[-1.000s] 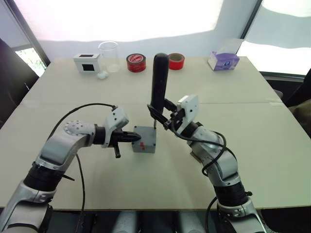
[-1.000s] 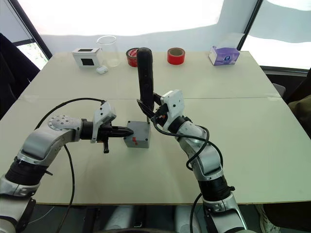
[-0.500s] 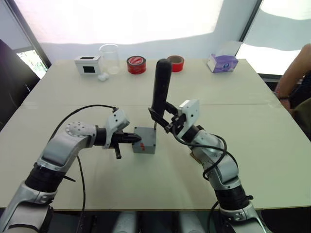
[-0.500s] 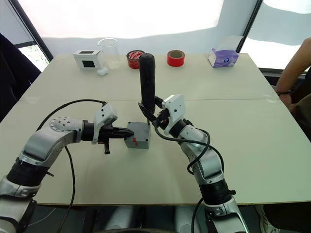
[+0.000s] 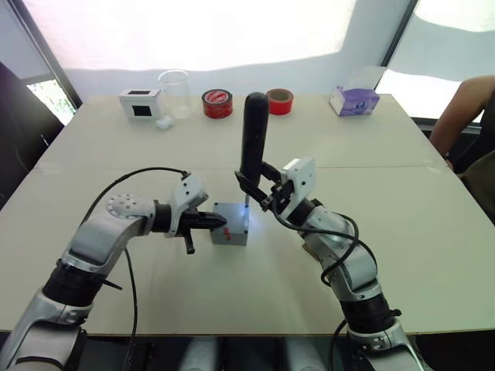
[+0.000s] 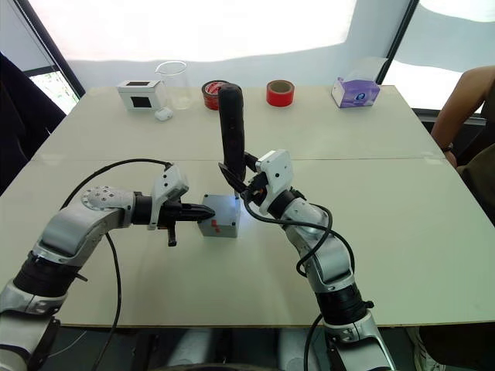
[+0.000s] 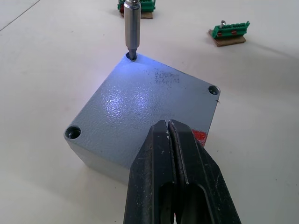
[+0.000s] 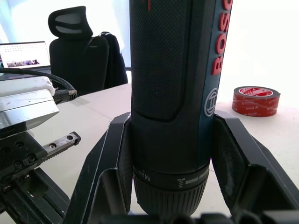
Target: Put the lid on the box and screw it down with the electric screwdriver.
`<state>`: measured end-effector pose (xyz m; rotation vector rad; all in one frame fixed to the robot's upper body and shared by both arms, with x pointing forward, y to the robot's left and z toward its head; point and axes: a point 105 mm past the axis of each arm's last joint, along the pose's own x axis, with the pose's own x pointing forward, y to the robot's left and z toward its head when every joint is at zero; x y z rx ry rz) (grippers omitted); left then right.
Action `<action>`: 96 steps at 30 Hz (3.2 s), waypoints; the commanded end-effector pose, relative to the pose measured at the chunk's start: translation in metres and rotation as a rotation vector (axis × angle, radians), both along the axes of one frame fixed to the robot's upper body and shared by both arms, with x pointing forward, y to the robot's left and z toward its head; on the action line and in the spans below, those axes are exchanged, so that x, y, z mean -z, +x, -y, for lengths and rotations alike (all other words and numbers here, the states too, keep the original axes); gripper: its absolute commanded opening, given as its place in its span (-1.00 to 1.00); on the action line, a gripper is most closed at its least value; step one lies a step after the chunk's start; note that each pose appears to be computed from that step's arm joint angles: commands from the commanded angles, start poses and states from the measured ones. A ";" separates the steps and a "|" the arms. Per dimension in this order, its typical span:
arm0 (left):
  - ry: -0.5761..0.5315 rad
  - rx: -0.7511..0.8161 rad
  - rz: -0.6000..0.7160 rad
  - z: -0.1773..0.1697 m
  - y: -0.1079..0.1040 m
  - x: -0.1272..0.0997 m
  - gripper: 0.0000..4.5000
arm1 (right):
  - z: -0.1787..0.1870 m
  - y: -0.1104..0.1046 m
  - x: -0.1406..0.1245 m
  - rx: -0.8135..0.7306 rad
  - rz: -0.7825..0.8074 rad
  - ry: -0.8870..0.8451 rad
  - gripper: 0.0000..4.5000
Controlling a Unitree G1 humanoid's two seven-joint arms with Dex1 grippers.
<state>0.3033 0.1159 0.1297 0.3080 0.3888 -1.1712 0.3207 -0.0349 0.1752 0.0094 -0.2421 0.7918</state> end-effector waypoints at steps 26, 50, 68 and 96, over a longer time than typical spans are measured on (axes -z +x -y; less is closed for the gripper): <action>-0.308 -0.193 0.128 -0.001 0.028 -0.048 -1.00 | 0.096 0.024 -0.140 0.139 -0.231 0.110 -0.22; -0.046 0.340 0.094 0.029 -0.048 -0.050 -1.00 | 0.241 -0.028 0.023 0.414 -1.214 -0.156 -0.22; -0.054 0.280 0.096 0.027 -0.041 -0.047 -1.00 | 0.246 -0.025 0.045 0.514 -1.254 -0.243 0.35; -0.071 -0.040 0.210 -0.027 0.014 -0.077 -1.00 | 0.137 -0.011 -0.059 0.121 -0.653 -0.428 0.98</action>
